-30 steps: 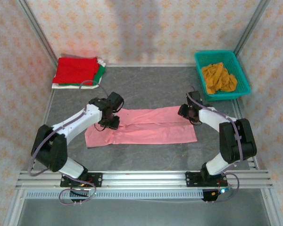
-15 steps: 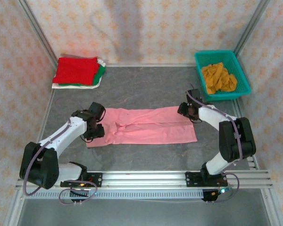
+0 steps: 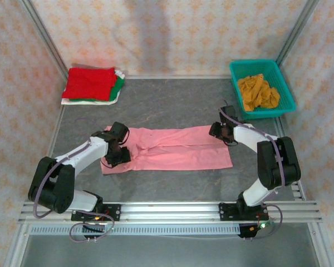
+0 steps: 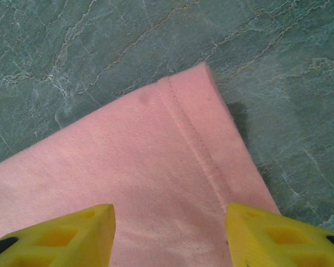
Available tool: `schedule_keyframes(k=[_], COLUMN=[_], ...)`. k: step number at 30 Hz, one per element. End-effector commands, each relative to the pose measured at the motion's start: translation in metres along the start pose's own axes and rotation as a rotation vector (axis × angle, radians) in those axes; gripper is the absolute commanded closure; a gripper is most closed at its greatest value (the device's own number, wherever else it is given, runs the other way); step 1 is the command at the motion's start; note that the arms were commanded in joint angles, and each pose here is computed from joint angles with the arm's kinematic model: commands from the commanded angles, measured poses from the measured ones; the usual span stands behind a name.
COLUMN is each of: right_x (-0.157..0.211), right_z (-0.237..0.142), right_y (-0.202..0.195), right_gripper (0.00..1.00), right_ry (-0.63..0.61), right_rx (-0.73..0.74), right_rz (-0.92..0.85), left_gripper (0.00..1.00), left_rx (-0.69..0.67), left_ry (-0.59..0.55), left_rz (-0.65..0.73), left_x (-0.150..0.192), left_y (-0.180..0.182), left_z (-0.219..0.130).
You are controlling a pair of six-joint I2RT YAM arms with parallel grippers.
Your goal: Fold and stack the t-shirts
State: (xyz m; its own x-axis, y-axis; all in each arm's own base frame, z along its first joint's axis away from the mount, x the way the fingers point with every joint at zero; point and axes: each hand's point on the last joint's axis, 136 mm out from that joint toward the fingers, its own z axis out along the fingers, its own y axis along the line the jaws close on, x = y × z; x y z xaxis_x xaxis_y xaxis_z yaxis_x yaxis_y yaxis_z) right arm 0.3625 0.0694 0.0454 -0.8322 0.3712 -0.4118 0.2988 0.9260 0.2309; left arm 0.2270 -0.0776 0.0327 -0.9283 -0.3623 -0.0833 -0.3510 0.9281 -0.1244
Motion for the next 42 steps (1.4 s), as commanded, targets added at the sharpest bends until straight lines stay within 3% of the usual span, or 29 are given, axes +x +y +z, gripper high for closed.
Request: schedule_keyframes(k=[1, 7, 13, 18, 25, 29, 31, 33, 42], right_x=[0.002, 0.001, 0.002, 0.000, 0.000, 0.000, 0.000, 0.001, 0.001], right_z=[0.003, 0.003, 0.003, 0.002, 0.000, 0.002, 0.003, 0.005, 0.003], right_y=[-0.005, -0.006, -0.007, -0.007, -0.006, -0.006, -0.005, -0.004, -0.004], right_gripper=[0.45, 0.45, 0.45, 0.45, 0.44, 0.44, 0.44, 0.44, 0.44], right_ry=[-0.001, -0.003, -0.001, -0.006, -0.007, -0.008, -0.006, -0.001, -0.002], right_rx=[0.016, 0.019, 0.022, 0.024, 0.022, 0.019, 0.015, 0.010, 0.010], right_rz=[-0.003, -0.005, -0.002, -0.004, -0.003, -0.001, 0.001, 0.003, 0.002], left_gripper=[0.63, 0.69, 0.91, 1.00, 1.00, 1.00, 1.00, 0.87, 0.75], left_rx=[0.017, -0.010, -0.017, -0.073, -0.113, -0.125, -0.012, 0.050, 0.062], left_ry=[0.007, -0.015, -0.017, -0.049, -0.170, -0.192, -0.159, -0.122, -0.061], left_rz=[-0.019, -0.010, -0.009, -0.004, -0.100, -0.136, -0.106, -0.104, -0.038], left_x=[0.003, -0.002, -0.006, -0.009, -0.013, -0.010, -0.008, -0.005, 0.002], left_y=[-0.004, -0.001, -0.003, 0.010, 0.043, 0.058, 0.037, 0.021, -0.014], left_z=[0.008, 0.013, 0.015, -0.001, -0.049, -0.058, -0.051, -0.041, -0.008])
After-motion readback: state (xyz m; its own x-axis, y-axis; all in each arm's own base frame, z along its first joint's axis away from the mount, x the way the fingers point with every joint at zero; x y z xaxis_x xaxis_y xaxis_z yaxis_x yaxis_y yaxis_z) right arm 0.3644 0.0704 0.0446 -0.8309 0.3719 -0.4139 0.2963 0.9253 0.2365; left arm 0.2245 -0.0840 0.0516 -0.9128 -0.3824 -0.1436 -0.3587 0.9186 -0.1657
